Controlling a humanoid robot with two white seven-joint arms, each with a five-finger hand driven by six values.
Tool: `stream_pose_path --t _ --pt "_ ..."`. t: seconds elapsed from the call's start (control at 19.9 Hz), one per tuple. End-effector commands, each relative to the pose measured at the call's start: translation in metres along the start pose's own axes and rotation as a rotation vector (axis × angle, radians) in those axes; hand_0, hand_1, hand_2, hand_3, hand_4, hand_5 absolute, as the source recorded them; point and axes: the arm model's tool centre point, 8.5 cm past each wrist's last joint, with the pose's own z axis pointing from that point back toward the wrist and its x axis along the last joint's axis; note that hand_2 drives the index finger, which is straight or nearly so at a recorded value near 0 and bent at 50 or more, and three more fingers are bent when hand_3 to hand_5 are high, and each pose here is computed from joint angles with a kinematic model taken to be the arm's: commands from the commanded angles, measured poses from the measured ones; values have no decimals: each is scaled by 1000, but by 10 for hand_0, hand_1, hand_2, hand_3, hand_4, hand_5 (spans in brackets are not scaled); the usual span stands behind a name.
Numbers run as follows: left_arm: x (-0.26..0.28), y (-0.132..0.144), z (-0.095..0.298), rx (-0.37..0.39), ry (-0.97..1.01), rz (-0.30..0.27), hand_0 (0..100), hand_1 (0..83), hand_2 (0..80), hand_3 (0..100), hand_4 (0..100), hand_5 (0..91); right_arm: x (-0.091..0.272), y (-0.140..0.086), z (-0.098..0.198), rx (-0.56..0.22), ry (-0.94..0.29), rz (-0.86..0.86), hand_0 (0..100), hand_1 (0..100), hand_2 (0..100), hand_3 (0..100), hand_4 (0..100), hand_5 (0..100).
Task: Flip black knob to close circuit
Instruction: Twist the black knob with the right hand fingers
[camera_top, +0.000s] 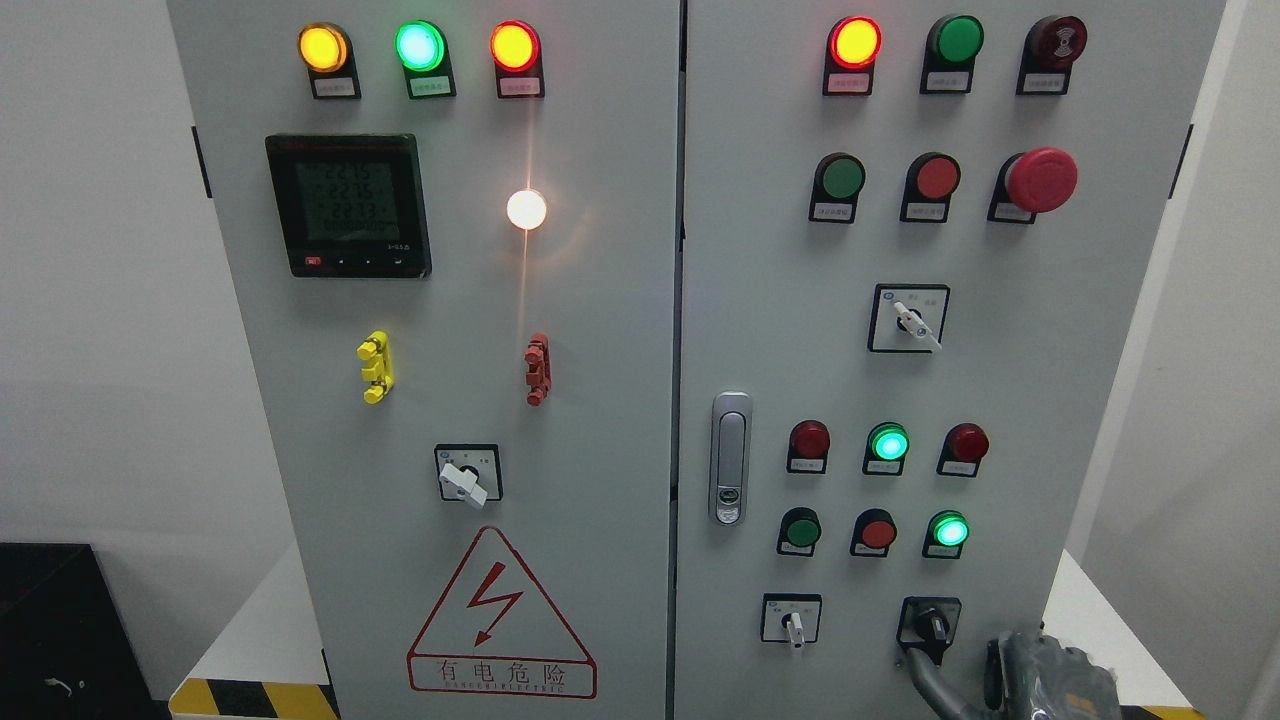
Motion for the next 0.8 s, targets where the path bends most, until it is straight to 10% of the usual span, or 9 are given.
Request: stream_pose_path --t 0.0,0.75 --pt "0 0 0 -1 0 0 120 556 0 0 0 0 -19 -5 -2 -7 47 4 0 0 918 1000 1000 988" --pt "0 0 0 -1 0 0 120 556 0 0 0 0 -19 -9 -4 -17 51 -12 0 0 916 1000 1000 987"
